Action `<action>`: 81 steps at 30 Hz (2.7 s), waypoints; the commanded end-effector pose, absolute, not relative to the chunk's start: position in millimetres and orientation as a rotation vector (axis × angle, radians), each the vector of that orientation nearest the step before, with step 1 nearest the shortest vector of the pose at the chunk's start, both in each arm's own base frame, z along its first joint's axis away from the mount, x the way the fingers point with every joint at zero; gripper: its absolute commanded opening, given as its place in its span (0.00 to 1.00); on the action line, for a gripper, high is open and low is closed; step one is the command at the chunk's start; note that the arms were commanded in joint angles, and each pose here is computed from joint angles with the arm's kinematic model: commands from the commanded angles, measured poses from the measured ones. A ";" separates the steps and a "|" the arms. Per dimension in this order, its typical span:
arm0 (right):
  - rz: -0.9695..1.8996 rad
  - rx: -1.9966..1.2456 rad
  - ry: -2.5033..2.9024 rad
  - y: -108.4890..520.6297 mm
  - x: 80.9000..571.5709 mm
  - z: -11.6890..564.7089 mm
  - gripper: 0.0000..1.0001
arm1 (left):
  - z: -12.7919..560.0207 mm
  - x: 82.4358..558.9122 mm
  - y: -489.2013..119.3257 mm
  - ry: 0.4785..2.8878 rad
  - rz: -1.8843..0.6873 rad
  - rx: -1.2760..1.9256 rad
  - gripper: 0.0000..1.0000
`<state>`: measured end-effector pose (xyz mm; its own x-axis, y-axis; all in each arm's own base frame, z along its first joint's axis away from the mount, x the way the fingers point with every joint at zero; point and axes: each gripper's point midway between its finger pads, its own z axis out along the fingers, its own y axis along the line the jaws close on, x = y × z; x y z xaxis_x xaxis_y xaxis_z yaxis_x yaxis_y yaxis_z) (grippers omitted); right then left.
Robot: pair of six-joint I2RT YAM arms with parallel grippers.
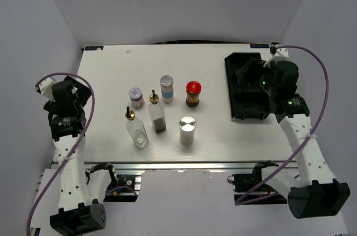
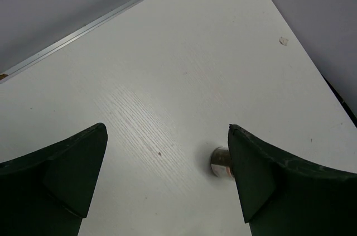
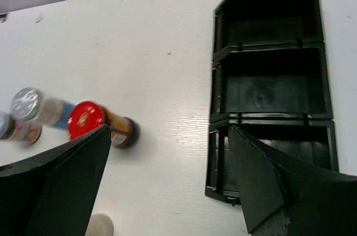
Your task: Organize the condiment bottles
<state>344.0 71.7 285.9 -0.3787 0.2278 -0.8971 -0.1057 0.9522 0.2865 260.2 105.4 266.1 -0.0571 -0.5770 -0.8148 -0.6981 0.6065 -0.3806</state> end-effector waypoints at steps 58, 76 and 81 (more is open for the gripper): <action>0.972 -1.137 1.316 458.4 251.4 316.5 0.02 | 266.9 240.4 67.1 1.807 0.016 -0.734 0.98; 0.648 -0.684 1.216 333.7 391.3 535.7 0.00 | 282.8 240.2 82.2 1.753 0.087 -0.790 0.98; 0.480 -0.539 1.252 250.7 445.3 540.7 0.00 | 283.1 247.1 90.1 1.747 0.120 -0.815 0.98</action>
